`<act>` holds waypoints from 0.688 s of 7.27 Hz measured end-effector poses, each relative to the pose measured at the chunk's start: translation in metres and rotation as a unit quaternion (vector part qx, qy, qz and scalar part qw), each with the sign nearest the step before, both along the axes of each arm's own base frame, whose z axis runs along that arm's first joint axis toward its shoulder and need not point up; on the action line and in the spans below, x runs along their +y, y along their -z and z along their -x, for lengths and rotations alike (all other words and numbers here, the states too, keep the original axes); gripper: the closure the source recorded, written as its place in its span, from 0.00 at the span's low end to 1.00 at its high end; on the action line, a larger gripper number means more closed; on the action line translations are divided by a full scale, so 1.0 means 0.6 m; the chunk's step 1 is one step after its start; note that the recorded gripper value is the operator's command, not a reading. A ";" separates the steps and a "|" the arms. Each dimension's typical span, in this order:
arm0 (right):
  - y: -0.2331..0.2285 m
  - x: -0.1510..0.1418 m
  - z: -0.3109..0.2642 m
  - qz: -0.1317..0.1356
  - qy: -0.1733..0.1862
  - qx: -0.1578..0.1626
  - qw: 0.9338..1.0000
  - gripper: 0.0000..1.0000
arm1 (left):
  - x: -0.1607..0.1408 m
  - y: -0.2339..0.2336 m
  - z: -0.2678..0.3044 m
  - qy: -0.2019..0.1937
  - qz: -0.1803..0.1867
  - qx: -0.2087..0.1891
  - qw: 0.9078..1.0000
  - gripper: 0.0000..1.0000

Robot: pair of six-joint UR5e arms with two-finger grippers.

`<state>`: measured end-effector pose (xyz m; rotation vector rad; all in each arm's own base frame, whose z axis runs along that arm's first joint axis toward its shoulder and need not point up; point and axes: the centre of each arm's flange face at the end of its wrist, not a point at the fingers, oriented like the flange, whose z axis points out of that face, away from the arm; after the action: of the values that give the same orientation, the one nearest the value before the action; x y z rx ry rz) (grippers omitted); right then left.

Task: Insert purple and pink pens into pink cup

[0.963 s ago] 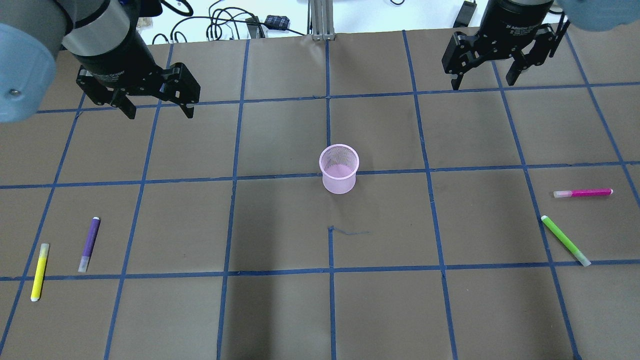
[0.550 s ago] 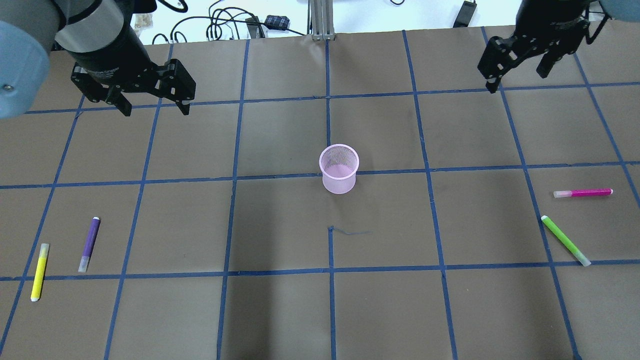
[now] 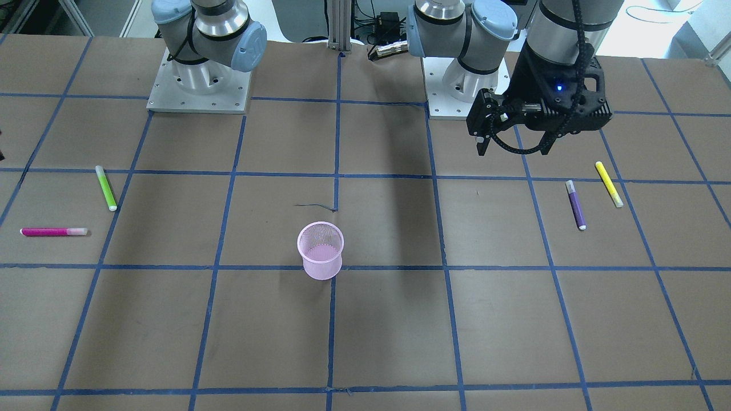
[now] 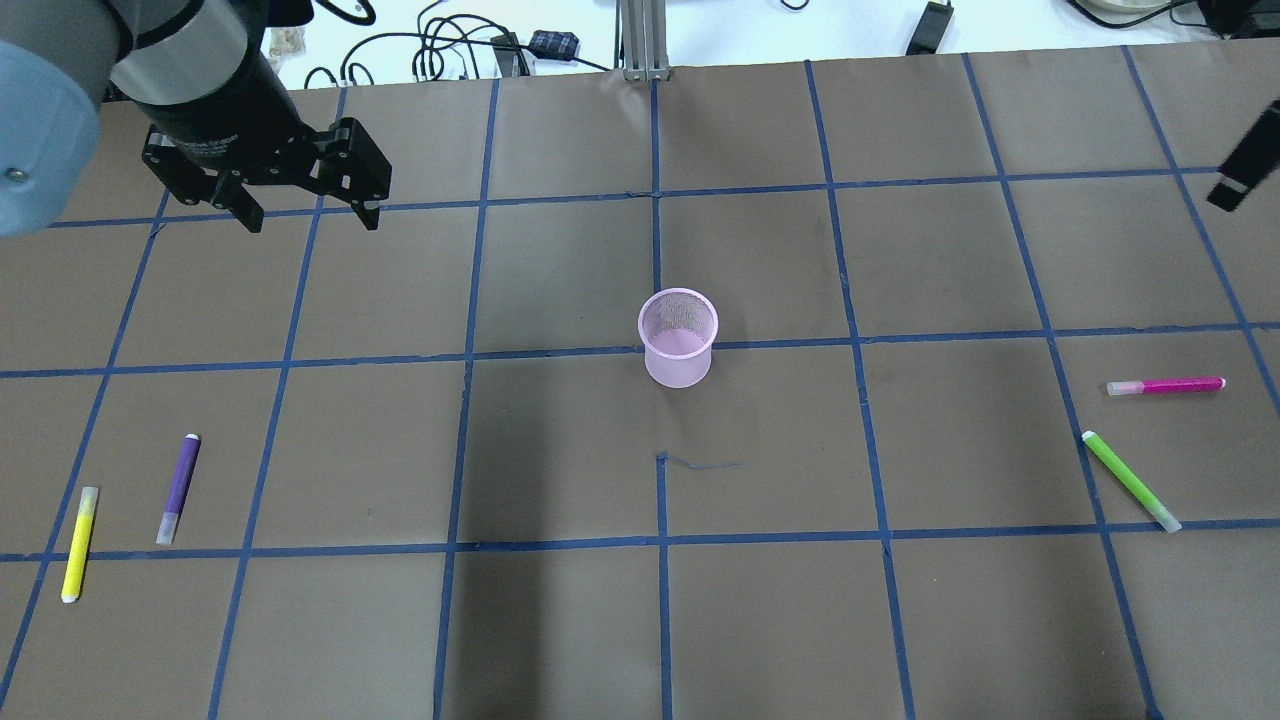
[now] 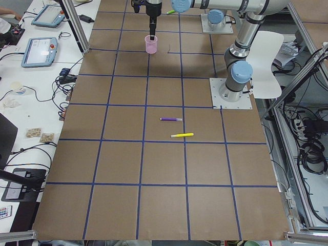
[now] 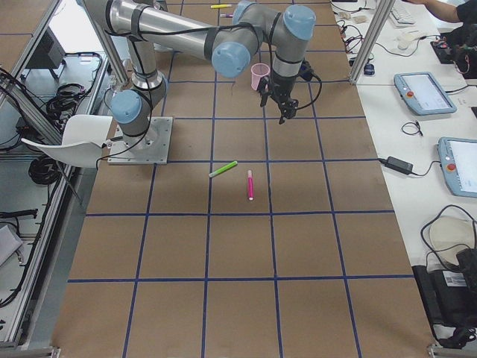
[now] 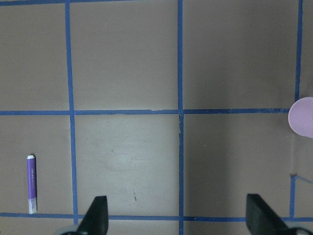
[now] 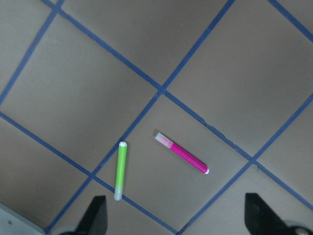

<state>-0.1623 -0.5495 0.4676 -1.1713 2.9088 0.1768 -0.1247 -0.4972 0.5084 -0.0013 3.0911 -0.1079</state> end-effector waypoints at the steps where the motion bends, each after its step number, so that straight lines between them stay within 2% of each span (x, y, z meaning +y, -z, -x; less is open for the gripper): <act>1: 0.032 0.006 0.076 -0.008 -0.072 -0.027 0.997 0.04 | 0.000 0.000 0.000 0.000 0.000 0.000 1.000 0.00; 2: 0.069 0.006 0.138 -0.009 -0.156 -0.049 0.986 0.06 | 0.000 0.001 0.000 0.000 -0.001 0.001 1.000 0.00; 3: 0.111 -0.003 0.181 -0.004 -0.243 -0.059 0.968 0.08 | 0.000 0.001 0.000 0.000 -0.001 0.001 1.000 0.00; 4: 0.157 -0.006 0.224 -0.004 -0.299 -0.073 0.951 0.08 | 0.000 0.002 0.000 0.000 -0.001 0.001 1.000 0.00; 5: 0.207 -0.002 0.267 -0.001 -0.338 -0.096 0.936 0.13 | 0.000 0.003 0.000 0.000 -0.002 0.000 1.000 0.00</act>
<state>-0.3225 -0.5509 0.3433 -2.0078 2.2276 0.0550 -0.1248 -0.4969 0.5067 -0.0012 3.0919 -0.1024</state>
